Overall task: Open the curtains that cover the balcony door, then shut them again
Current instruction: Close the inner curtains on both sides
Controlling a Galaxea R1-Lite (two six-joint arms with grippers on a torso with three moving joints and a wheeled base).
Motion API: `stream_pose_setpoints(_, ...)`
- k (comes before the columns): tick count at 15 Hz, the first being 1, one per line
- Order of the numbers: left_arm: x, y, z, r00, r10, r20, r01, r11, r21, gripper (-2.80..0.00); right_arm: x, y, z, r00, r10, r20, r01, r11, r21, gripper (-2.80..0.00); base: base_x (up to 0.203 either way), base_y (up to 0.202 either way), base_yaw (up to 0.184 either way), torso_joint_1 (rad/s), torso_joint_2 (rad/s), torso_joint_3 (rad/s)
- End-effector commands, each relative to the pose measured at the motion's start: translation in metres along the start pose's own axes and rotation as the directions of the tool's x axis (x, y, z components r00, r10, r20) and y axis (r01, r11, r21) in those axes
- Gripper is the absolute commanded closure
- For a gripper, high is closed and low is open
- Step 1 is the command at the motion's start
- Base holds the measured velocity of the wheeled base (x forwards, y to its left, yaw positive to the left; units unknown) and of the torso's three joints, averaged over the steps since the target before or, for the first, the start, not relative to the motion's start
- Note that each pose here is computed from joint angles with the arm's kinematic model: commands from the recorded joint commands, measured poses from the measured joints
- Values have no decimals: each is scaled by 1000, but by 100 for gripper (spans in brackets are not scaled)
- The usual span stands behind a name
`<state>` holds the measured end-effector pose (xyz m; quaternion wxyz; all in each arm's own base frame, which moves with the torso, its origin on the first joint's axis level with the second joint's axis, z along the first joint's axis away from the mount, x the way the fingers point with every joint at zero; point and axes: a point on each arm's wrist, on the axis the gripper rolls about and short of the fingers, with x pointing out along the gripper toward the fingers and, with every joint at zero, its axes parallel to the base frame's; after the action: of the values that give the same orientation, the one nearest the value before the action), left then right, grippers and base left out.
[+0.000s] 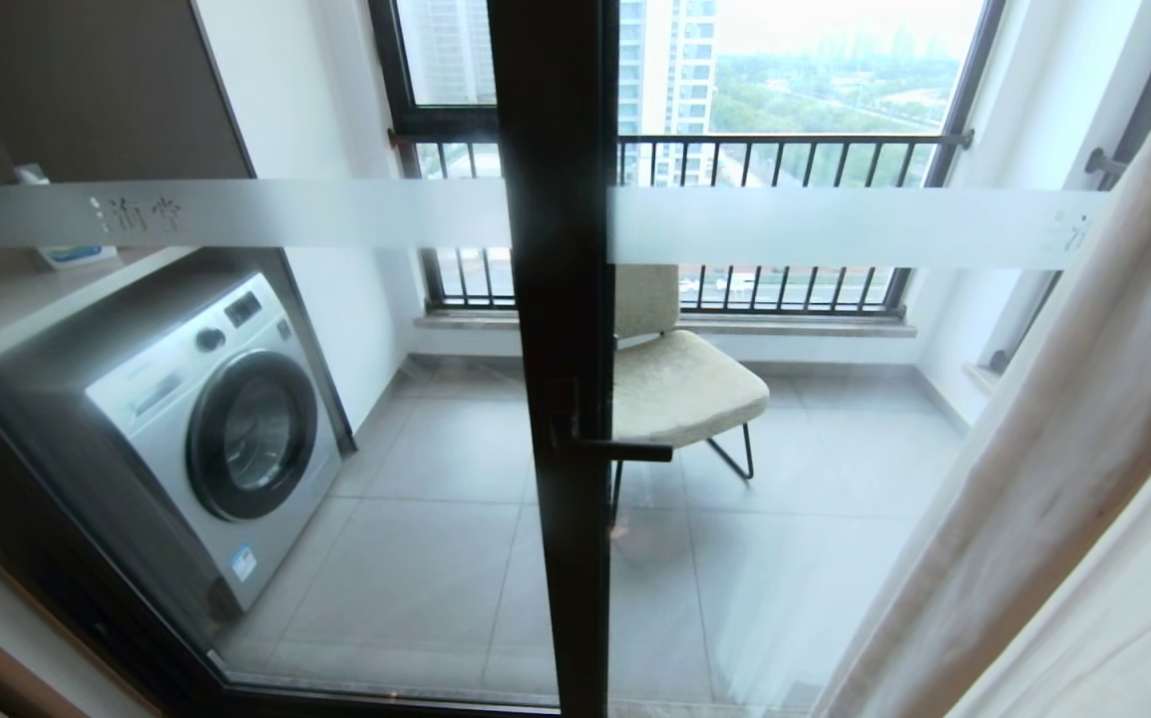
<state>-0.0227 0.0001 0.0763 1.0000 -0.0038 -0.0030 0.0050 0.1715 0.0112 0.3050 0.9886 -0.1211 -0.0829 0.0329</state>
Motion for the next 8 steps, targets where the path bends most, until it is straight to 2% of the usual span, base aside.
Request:
stream_pose_setpoints(1, 0, 0, 0, 1000, 1, 0, -1, 1000, 0, 0, 6, 2, 0, 1000, 11, -1, -11, 1000, -1, 0, 0, 190, 0, -1, 2, 2)
stream_pose_setpoints(8, 0, 0, 0, 1000, 1, 0, -1, 1000, 0, 0, 21, 9, 13, 999, 26, 28, -26, 1000, 6, 0, 0, 192, 0, 2, 3, 3)
